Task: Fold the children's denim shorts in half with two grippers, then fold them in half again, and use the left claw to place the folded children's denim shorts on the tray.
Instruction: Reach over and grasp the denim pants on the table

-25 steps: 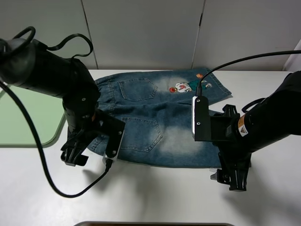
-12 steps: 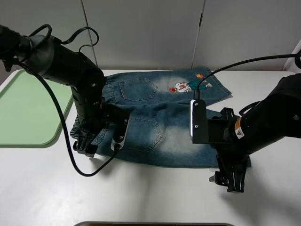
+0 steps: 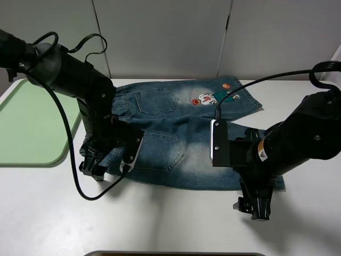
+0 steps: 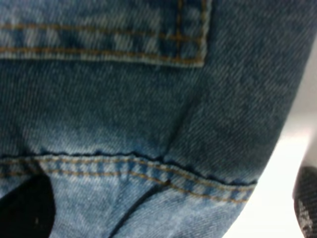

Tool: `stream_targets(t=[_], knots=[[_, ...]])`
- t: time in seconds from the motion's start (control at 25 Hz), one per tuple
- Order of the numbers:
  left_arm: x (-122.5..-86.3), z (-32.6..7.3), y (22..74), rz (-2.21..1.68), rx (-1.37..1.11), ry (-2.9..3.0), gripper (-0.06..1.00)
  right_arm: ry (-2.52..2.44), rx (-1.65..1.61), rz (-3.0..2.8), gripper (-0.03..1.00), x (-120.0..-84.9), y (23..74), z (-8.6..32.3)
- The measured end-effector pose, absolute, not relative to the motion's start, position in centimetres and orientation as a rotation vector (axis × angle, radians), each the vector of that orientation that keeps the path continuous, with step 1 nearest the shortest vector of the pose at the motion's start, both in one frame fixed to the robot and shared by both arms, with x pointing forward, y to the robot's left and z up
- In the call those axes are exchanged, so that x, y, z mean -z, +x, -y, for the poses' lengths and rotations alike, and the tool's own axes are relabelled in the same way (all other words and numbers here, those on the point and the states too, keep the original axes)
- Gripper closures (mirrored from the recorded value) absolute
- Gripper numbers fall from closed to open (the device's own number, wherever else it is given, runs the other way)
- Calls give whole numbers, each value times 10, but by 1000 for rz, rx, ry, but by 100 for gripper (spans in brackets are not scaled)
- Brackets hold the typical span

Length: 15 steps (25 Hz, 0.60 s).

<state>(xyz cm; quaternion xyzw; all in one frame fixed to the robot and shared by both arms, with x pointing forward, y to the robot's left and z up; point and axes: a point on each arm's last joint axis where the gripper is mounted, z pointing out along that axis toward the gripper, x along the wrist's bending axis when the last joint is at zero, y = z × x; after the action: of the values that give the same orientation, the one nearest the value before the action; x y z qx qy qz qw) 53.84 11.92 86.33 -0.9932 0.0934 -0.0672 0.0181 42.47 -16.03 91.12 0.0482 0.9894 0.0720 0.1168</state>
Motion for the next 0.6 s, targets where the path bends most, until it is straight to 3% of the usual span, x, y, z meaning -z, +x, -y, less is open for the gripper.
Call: stream_targets(t=[0.6], knots=[[-861, -119, 541, -360, 211, -3071, 4, 177, -144, -2944, 27, -875, 442, 171]])
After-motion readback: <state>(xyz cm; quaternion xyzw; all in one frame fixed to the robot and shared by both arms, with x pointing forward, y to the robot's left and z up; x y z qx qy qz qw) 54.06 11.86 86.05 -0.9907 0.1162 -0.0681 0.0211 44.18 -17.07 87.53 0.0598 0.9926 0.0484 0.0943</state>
